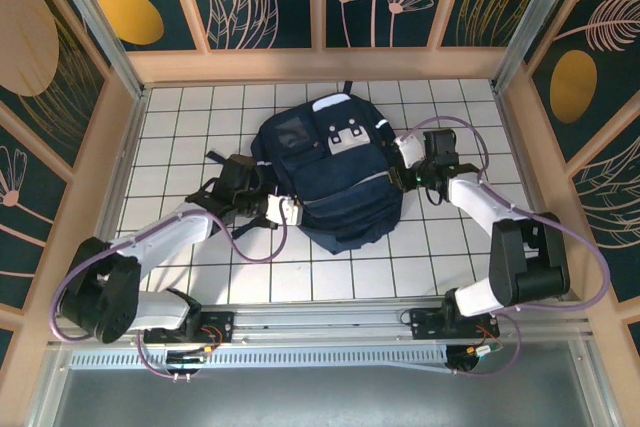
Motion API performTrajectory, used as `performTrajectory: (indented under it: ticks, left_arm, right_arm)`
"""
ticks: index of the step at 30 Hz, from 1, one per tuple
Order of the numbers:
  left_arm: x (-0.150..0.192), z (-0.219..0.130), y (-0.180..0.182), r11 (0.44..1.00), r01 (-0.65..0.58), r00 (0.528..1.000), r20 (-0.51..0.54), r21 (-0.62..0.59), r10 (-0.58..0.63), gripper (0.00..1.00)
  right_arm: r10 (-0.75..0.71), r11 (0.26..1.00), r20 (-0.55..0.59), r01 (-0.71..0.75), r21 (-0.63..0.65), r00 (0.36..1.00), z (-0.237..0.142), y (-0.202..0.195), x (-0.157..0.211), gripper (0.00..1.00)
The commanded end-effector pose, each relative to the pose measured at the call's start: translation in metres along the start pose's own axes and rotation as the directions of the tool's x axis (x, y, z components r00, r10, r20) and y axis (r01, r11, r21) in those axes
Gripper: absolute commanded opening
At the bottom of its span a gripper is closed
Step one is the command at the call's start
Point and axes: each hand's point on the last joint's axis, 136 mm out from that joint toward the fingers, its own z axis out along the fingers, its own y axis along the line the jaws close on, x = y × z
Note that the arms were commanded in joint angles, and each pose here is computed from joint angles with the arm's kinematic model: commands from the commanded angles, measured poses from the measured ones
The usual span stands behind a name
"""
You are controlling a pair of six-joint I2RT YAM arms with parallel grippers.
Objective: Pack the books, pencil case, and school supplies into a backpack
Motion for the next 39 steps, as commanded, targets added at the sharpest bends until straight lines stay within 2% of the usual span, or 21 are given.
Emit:
performTrajectory:
  ticks: [1, 2, 3, 5, 6, 8, 9, 10, 11, 12, 14, 16, 20, 23, 26, 28, 29, 32, 35, 37, 39]
  left_arm:
    - [-0.006, -0.016, 0.013, 0.993, 0.079, 0.997, -0.012, -0.091, -0.08, 0.0]
    - [-0.006, -0.021, 0.022, 0.984, 0.112, 0.993, -0.022, -0.136, -0.116, 0.0]
    - [-0.006, -0.027, 0.033, 0.965, 0.17, 0.984, -0.027, -0.201, -0.179, 0.04]
    - [-0.005, -0.044, 0.06, 0.886, 0.312, 0.943, -0.006, -0.344, -0.334, 0.45]
    - [-0.002, -0.056, 0.076, 0.813, 0.393, 0.904, 0.019, -0.429, -0.426, 0.62]
    - [0.01, -0.078, 0.101, 0.62, 0.538, 0.793, 0.092, -0.571, -0.603, 0.82]
    - [0.02, -0.093, 0.112, 0.474, 0.603, 0.709, 0.157, -0.642, -0.688, 0.96]
    - [0.034, -0.109, 0.121, 0.295, 0.645, 0.609, 0.241, -0.705, -0.755, 0.99]
    - [0.047, -0.124, 0.125, 0.154, 0.646, 0.536, 0.301, -0.748, -0.789, 0.99]
    - [0.056, -0.133, 0.125, 0.065, 0.647, 0.475, 0.335, -0.76, -0.814, 0.99]
    - [0.072, -0.141, 0.118, -0.03, 0.655, 0.389, 0.371, -0.755, -0.843, 0.99]
    - [0.09, -0.152, 0.111, -0.137, 0.648, 0.319, 0.431, -0.749, -0.844, 0.99]
    - [0.118, -0.181, 0.098, -0.295, 0.595, 0.25, 0.521, -0.748, -0.816, 0.99]
    - [0.131, -0.199, 0.096, -0.381, 0.582, 0.2, 0.58, -0.719, -0.789, 0.99]
    - [0.147, -0.194, 0.098, -0.373, 0.631, 0.125, 0.564, -0.68, -0.816, 0.99]
    - [0.164, -0.192, 0.096, -0.414, 0.626, 0.047, 0.561, -0.661, -0.826, 0.99]
    - [0.171, -0.192, 0.095, -0.427, 0.611, 0.028, 0.558, -0.666, -0.829, 0.99]
    - [0.182, -0.195, 0.099, -0.42, 0.593, 0.043, 0.548, -0.687, -0.836, 0.99]
    - [0.188, -0.205, 0.109, -0.434, 0.583, 0.074, 0.577, -0.687, -0.814, 0.99]
    - [0.192, -0.206, 0.117, -0.404, 0.6, 0.101, 0.566, -0.69, -0.818, 0.99]
    - [0.198, -0.207, 0.121, -0.377, 0.597, 0.132, 0.55, -0.709, -0.825, 0.99]
  right_arm:
    - [-0.016, 0.99, 0.075, 0.026, -0.137, 0.997, -0.022, 0.033, -0.021, 0.36]
    - [-0.01, 0.989, 0.08, 0.022, -0.147, 0.997, -0.028, 0.036, -0.024, 0.39]
    - [-0.004, 0.989, 0.087, 0.017, -0.149, 0.996, -0.034, 0.038, -0.026, 0.41]
    - [0.022, 0.996, 0.113, -0.012, -0.092, 0.993, -0.045, 0.03, -0.031, 0.45]
    - [0.064, 0.998, 0.133, -0.062, -0.02, 0.989, -0.049, 0.015, -0.033, 0.48]
    - [0.186, 0.972, 0.177, -0.207, 0.11, 0.967, -0.054, -0.018, -0.033, 0.58]
    - [0.26, 0.943, 0.196, -0.292, 0.157, 0.945, -0.055, -0.035, -0.03, 0.6]
    - [0.348, 0.906, 0.206, -0.385, 0.177, 0.914, -0.053, -0.05, -0.027, 0.6]
    - [0.421, 0.871, 0.213, -0.459, 0.177, 0.881, -0.051, -0.061, -0.027, 0.6]
    - [0.502, 0.827, 0.203, -0.535, 0.173, 0.841, -0.046, -0.072, -0.023, 0.6]
    - [0.612, 0.75, 0.177, -0.636, 0.18, 0.771, -0.032, -0.086, -0.013, 0.62]
    - [0.657, 0.717, 0.154, -0.674, 0.175, 0.738, -0.014, -0.092, -0.007, 0.65]
    - [0.693, 0.718, 0.073, -0.696, 0.026, 0.717, 0.019, -0.074, -0.007, 0.63]
    - [0.692, 0.719, -0.021, -0.691, -0.074, 0.722, 0.039, -0.048, -0.003, 0.61]
    - [0.653, 0.742, -0.07, -0.655, -0.142, 0.754, 0.048, -0.014, -0.002, 0.61]
    - [0.638, 0.739, -0.091, -0.641, -0.208, 0.765, 0.047, 0.016, -0.004, 0.6]
    - [0.635, 0.735, -0.099, -0.638, -0.227, 0.766, 0.046, 0.027, -0.003, 0.6]
    - [0.623, 0.73, -0.086, -0.618, -0.29, 0.777, 0.035, 0.055, -0.009, 0.6]
    - [0.634, 0.724, -0.054, -0.617, -0.31, 0.771, 0.018, 0.059, -0.016, 0.61]
    - [0.626, 0.753, -0.004, -0.607, -0.254, 0.779, 0.004, 0.046, -0.021, 0.61]
    - [0.58, 0.812, 0.076, -0.567, -0.141, 0.811, -0.013, 0.027, -0.026, 0.63]
